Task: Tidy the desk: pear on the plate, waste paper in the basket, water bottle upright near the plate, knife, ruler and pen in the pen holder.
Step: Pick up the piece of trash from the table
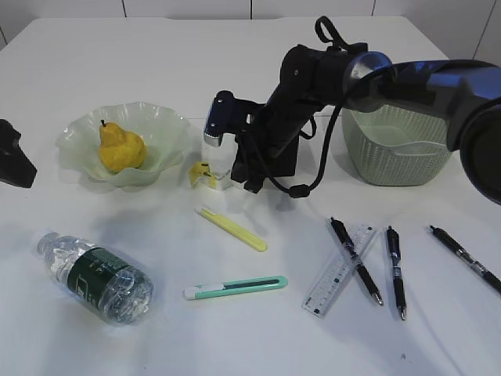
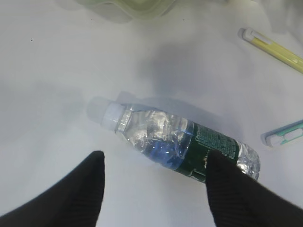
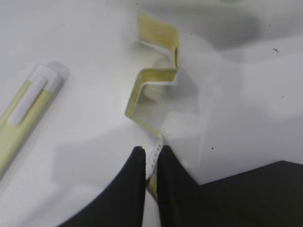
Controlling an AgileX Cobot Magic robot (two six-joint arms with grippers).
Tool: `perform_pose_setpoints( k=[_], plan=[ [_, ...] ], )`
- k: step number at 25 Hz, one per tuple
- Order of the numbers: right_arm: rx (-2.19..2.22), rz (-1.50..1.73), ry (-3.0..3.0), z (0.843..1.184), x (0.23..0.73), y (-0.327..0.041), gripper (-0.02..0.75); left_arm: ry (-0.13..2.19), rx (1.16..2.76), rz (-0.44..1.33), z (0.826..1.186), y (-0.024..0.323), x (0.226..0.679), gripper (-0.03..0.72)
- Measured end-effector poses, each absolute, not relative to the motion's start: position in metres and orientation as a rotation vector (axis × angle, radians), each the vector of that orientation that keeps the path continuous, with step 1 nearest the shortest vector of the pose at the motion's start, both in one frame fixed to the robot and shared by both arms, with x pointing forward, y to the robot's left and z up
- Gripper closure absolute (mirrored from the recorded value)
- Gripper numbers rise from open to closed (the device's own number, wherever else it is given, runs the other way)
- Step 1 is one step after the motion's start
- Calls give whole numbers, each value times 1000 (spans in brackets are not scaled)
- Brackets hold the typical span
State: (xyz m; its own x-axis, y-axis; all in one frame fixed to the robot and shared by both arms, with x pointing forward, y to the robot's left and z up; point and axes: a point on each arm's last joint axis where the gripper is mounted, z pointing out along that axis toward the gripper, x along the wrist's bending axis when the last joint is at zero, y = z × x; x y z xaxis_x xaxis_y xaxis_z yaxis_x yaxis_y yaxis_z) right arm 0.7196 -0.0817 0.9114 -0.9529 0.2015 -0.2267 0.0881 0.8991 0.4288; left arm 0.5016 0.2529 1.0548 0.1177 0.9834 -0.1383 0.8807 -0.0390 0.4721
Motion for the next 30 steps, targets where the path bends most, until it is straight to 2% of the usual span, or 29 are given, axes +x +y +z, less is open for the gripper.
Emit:
perform_pose_setpoints(
  k=[19, 30],
  plan=[
    [201, 590, 2867, 920, 716, -81, 687, 1801, 1958, 313, 1055, 253, 502, 214],
    [214, 621, 2837, 961, 709, -84, 687, 1801, 1958, 313, 1055, 253, 502, 214]
  ],
)
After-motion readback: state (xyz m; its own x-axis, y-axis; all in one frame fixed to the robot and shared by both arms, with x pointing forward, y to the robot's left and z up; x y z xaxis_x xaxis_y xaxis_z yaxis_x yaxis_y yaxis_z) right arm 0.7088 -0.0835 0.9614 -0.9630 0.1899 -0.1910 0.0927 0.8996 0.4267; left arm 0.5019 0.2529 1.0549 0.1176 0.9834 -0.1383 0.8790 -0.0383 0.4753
